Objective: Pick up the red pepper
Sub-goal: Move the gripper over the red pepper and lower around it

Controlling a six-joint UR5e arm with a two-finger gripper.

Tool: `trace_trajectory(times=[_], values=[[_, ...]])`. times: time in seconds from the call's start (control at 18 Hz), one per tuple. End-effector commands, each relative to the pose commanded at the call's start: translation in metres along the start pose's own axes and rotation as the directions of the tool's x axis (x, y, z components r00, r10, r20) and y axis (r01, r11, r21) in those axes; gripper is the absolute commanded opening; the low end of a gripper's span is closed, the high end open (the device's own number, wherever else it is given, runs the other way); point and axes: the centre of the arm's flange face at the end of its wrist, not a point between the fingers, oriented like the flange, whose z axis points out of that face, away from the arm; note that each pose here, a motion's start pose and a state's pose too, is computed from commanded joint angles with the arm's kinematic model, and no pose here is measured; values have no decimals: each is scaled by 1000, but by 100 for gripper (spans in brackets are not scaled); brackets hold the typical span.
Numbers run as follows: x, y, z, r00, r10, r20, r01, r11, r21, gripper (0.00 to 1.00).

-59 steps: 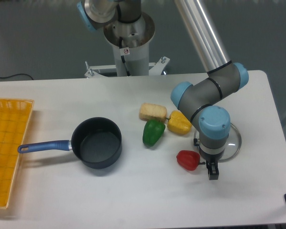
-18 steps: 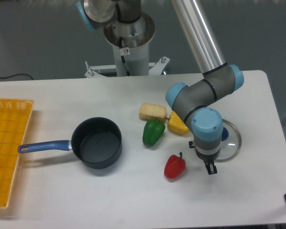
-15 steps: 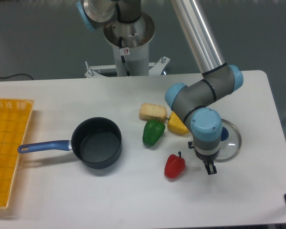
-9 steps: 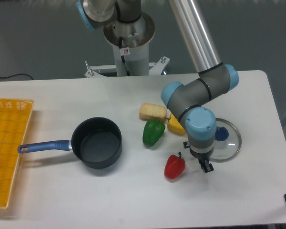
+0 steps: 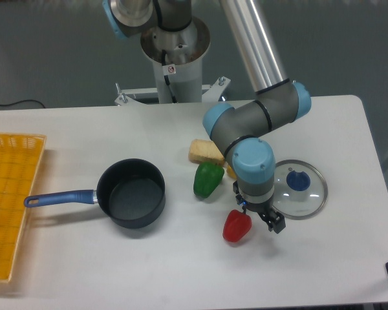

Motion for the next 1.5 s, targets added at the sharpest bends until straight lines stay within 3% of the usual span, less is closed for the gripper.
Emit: trace_trajectory(times=[0.28,0.56,1.22,1.33,1.5], values=[[9,-27,10,990,-140,-18,141,990,21,100],[16,-41,20,990,-135,-28,135,991,15,100],[14,-42,12,989,-145,-17,146,989,23,100],[12,-39,2,977,-214,-8,214,976,32,100],[12,-39,-2,939,-344,-7,344,938,35,100]])
